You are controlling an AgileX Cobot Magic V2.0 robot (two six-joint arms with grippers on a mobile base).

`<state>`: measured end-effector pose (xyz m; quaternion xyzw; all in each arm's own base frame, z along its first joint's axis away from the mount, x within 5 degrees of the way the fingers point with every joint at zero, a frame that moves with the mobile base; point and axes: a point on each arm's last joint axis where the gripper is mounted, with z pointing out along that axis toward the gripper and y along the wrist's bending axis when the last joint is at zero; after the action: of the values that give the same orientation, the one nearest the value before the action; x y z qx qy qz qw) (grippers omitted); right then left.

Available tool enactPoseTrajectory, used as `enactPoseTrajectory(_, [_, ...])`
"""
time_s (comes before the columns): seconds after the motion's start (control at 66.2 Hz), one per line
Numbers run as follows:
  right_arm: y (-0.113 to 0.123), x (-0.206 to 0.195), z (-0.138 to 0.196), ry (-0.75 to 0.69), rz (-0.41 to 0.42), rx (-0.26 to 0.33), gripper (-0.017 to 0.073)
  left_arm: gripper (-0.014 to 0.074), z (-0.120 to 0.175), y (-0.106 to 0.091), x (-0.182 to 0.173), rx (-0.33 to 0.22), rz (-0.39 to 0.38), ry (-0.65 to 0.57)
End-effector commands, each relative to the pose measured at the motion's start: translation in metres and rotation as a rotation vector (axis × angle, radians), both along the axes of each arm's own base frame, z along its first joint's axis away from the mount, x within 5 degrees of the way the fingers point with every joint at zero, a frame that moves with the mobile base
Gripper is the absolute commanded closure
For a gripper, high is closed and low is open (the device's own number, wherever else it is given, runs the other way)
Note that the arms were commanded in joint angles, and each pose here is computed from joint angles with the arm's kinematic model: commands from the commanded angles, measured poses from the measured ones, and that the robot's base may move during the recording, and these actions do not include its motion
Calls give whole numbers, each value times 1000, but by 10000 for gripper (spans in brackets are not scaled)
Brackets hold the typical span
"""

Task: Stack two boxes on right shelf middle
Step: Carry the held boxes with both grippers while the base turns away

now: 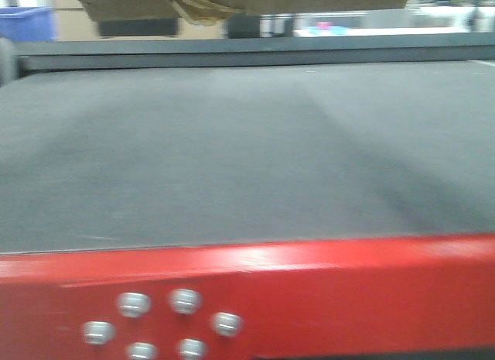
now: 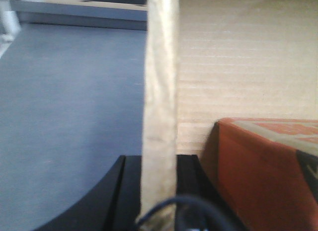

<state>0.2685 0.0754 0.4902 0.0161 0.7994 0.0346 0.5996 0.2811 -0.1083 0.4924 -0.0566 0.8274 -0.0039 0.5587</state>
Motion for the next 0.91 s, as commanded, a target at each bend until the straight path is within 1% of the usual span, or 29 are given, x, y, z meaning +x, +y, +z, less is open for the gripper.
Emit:
enactPoseTrajectory(0.0, [-8, -7, 14, -75, -24, -37, 721, 705, 5, 10, 0, 53, 59, -25])
enactPoseTrajectory(0.891, [-8, -7, 14, -75, -24, -37, 721, 705, 5, 10, 0, 53, 58, -27])
